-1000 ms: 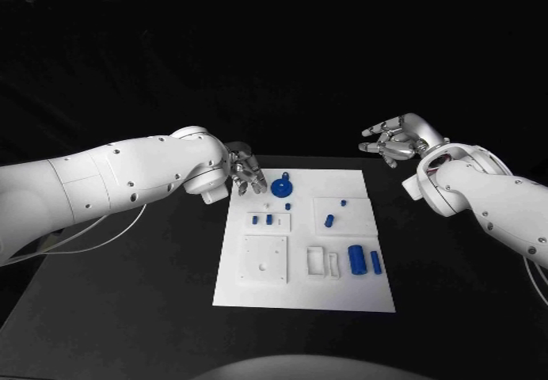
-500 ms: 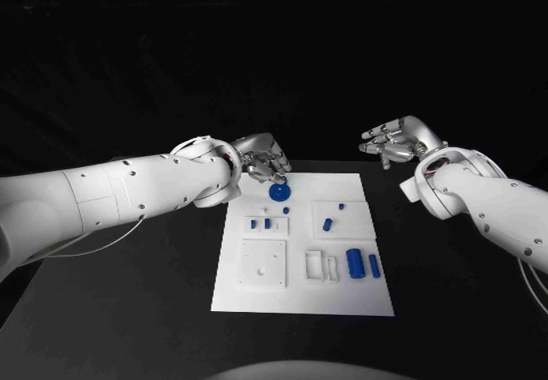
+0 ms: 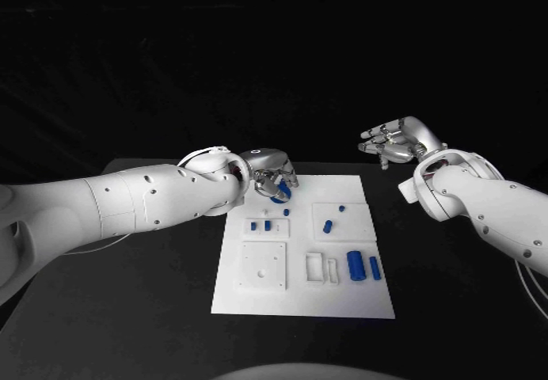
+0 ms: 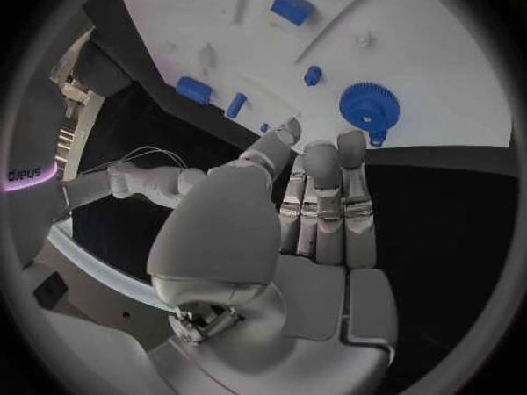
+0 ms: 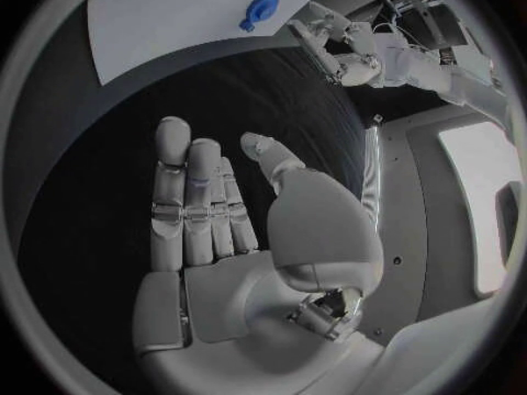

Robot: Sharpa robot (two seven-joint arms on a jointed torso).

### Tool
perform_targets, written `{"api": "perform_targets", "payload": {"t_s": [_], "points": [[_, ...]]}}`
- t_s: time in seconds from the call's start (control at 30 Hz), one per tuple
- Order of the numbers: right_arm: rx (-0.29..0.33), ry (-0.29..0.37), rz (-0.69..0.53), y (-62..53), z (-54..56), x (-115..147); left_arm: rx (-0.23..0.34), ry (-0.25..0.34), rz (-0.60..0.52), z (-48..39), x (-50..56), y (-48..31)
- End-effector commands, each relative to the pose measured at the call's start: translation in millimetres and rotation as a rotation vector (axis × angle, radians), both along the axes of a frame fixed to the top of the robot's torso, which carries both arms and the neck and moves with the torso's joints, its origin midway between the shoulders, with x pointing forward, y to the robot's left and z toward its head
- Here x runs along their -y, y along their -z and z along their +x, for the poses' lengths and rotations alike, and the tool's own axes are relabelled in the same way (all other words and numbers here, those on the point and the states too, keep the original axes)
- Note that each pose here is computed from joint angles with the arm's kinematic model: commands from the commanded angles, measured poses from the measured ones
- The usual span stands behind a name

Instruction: Assemble the parts on the task board

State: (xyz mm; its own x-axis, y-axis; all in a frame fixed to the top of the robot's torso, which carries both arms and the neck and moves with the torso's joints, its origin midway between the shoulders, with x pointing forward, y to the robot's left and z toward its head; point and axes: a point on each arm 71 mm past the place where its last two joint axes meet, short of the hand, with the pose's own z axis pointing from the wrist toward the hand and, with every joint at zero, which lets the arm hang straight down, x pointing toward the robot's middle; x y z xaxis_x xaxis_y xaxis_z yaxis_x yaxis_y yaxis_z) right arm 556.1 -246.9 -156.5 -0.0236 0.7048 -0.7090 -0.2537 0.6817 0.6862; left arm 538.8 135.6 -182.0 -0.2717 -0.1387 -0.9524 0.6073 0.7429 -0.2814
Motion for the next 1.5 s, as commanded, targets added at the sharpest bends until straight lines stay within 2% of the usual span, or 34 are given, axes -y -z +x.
{"api": "perform_targets", "payload": {"t_s": [0.03, 0.3, 0.7, 1.5], "points": [[0.015, -0.008, 0.008, -1.4, -0.5, -2, -0.007, 0.068, 0.099, -3.5, 3.9, 6.8], [0.016, -0.014, 0.009, -1.4, -0.4, -3, -0.027, 0.087, 0.132, -5.5, 7.0, 15.2], [0.016, -0.019, 0.011, -1.3, -0.3, -5, -0.057, 0.105, 0.169, -7.2, 9.9, 22.1], [0.013, -0.041, 0.011, -1.8, -1.4, -12, -0.053, 0.091, 0.194, 1.0, 11.5, 32.7]]}}
